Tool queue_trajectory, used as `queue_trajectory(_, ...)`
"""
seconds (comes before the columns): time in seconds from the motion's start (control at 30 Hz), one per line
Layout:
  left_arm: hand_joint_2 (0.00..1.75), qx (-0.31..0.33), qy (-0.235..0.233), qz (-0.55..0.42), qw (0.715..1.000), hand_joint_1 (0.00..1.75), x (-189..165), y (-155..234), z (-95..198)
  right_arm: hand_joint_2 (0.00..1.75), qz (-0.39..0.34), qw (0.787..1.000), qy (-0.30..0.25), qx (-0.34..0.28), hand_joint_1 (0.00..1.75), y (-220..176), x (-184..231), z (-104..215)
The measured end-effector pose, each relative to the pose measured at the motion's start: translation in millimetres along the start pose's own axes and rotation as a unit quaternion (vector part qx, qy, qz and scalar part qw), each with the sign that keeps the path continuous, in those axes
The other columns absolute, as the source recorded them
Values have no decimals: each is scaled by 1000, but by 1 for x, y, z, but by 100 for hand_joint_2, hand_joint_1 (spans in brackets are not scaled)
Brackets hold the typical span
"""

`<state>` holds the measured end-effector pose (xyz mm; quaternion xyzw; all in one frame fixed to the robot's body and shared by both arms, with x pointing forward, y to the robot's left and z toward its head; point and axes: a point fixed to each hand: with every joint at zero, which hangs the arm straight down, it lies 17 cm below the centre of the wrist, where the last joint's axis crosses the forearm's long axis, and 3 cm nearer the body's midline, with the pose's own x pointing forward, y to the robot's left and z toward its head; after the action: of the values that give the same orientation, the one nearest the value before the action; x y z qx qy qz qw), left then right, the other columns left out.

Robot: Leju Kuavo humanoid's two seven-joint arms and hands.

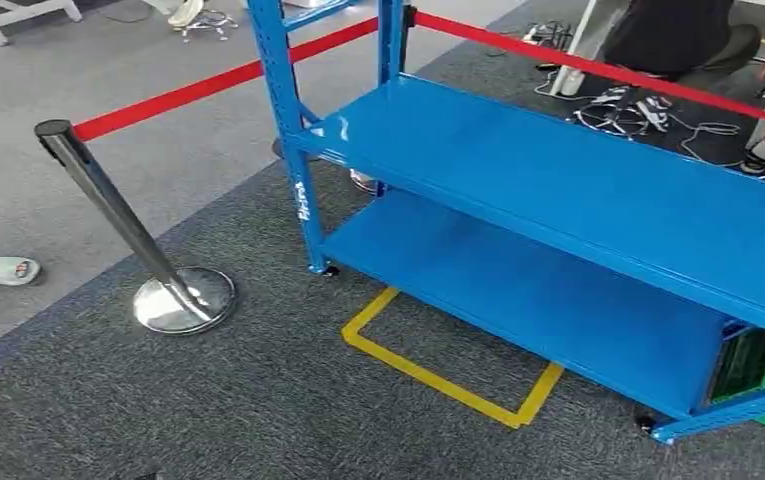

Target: Take the parts from the cabinet and place them on the table.

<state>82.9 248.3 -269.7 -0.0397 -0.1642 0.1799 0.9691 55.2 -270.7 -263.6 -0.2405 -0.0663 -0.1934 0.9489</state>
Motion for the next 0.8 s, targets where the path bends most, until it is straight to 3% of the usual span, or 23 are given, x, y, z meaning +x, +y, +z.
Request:
queue_trajectory(0.1, 0, 13, 19, 1, 1000, 0, -10, 13, 1, 0, 0, 1000, 0, 0, 0, 0, 0, 0)
queue_trajectory(0.47, 0, 13, -3, 6, 1000, 0, 4, 12, -1, 0, 21, 999, 5, 35, 0, 9, -8, 1)
queue_trajectory(0.8, 0, 32, 12, 27, 999, 0, -7, 18, 0, 0, 25, 998, -21, 56, 0, 15, 0, 1)
